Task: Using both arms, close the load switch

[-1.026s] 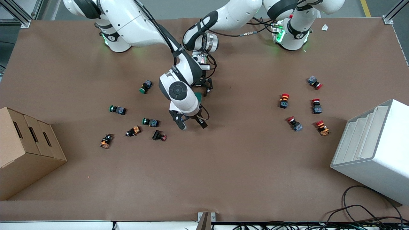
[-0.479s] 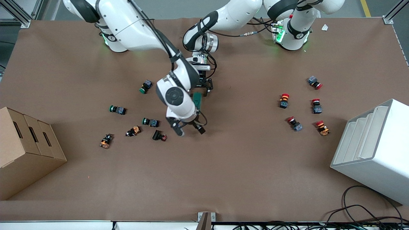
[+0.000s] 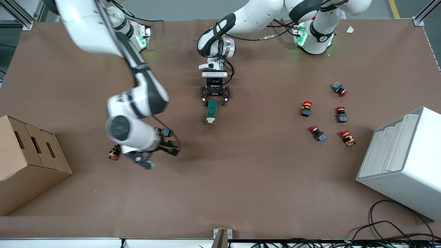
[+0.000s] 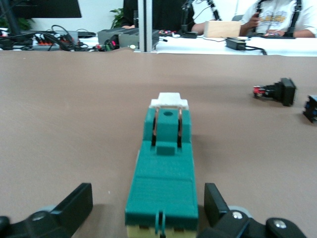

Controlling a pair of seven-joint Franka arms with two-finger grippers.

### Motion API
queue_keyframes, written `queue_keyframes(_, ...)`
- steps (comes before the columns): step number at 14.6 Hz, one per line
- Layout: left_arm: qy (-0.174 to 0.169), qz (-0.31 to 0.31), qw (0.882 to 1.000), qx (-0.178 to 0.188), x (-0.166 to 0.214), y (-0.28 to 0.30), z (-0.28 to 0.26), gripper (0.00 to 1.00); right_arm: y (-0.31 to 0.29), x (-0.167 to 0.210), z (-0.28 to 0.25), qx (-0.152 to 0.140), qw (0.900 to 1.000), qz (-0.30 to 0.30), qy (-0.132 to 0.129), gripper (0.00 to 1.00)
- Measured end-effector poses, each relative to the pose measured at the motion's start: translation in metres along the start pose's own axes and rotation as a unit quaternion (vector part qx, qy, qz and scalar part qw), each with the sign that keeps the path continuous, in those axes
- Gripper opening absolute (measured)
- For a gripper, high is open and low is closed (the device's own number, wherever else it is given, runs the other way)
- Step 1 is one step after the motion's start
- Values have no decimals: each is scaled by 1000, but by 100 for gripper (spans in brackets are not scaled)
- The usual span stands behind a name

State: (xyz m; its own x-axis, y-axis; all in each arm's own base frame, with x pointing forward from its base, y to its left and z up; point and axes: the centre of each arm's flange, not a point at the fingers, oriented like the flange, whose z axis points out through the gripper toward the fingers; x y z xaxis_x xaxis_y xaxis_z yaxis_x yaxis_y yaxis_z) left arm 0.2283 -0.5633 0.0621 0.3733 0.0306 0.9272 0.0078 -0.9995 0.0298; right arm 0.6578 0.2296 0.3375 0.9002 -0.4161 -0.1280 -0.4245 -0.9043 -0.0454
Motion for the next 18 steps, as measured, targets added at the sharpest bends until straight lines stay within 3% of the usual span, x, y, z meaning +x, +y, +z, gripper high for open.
queue_keyframes(2, -13, -4, 999, 31, 14, 8, 3, 100, 50, 20, -52, -32, 997, -69, 7, 100)
queue_keyframes(4, -24, -19, 998, 47, 37, 21, -3, 100, 99, 34, -100, -60, 988, -143, 14, 100)
queue_keyframes(7, -39, -65, 995, 68, 85, 50, -12, 100, 171, 52, -163, -55, 974, -217, 30, 100)
queue_keyframes(9, -57, -85, 990, 94, 126, 66, -8, 100, 207, 52, -195, -54, 972, -226, 34, 100)
queue_keyframes(12, -92, -64, 984, 140, 196, 63, 27, 100, 243, 47, -230, -53, 977, -205, 30, 100)
queue_keyframes(18, -177, -37, 959, 216, 306, 4, 125, 100, 246, 38, -259, -53, 977, -204, 26, 100)
